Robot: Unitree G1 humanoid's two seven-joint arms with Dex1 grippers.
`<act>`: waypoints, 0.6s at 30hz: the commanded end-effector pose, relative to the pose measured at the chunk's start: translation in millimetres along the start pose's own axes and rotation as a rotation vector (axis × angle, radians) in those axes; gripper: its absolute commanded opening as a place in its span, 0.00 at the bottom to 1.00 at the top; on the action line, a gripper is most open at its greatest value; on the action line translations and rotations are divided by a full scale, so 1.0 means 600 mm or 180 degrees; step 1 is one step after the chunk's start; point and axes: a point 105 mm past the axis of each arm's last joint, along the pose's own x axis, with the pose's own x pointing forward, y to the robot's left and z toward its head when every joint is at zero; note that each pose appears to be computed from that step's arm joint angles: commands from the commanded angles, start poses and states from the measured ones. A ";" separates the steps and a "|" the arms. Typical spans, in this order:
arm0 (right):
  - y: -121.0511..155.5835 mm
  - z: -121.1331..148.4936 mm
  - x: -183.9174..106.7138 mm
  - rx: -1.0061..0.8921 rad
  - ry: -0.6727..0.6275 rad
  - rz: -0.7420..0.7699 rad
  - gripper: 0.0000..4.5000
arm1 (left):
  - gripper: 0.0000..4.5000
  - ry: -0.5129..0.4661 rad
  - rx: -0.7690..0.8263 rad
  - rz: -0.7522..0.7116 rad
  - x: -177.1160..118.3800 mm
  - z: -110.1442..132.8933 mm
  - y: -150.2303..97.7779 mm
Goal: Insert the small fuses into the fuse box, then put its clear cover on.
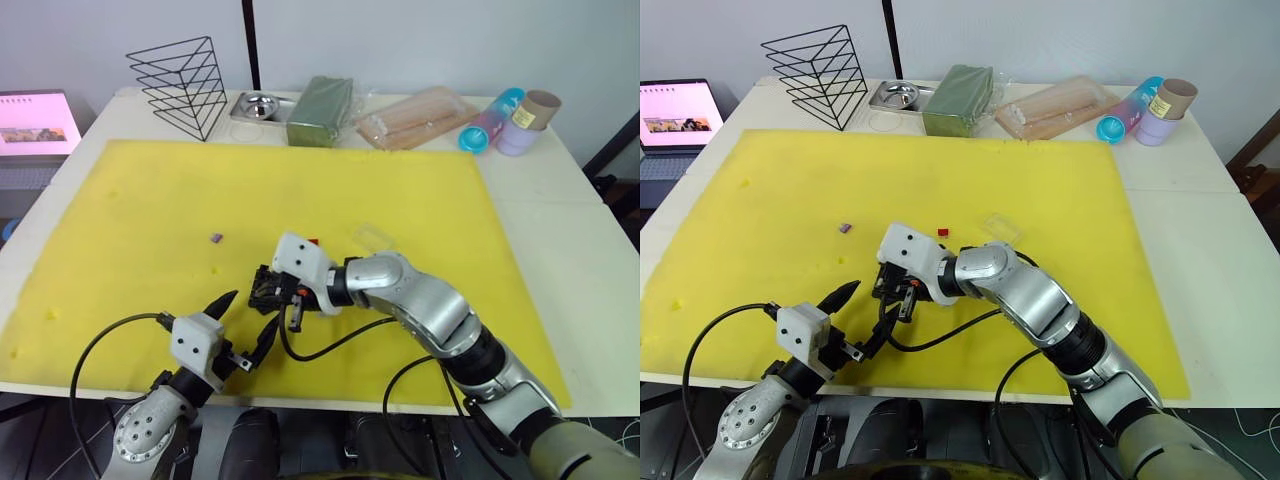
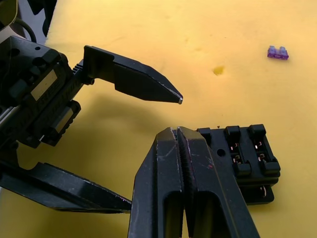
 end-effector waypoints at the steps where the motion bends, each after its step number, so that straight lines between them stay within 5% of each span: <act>1: 0.004 -0.016 0.003 0.0074 0.0079 0.0025 0.01 | 1.00 -0.0066 0.0045 -0.0009 -0.004 0.005 -0.002; 18: -0.010 -0.064 0.011 0.0271 0.0315 -0.0056 0.01 | 1.00 -0.0090 0.0058 0.0014 -0.009 -0.005 0.005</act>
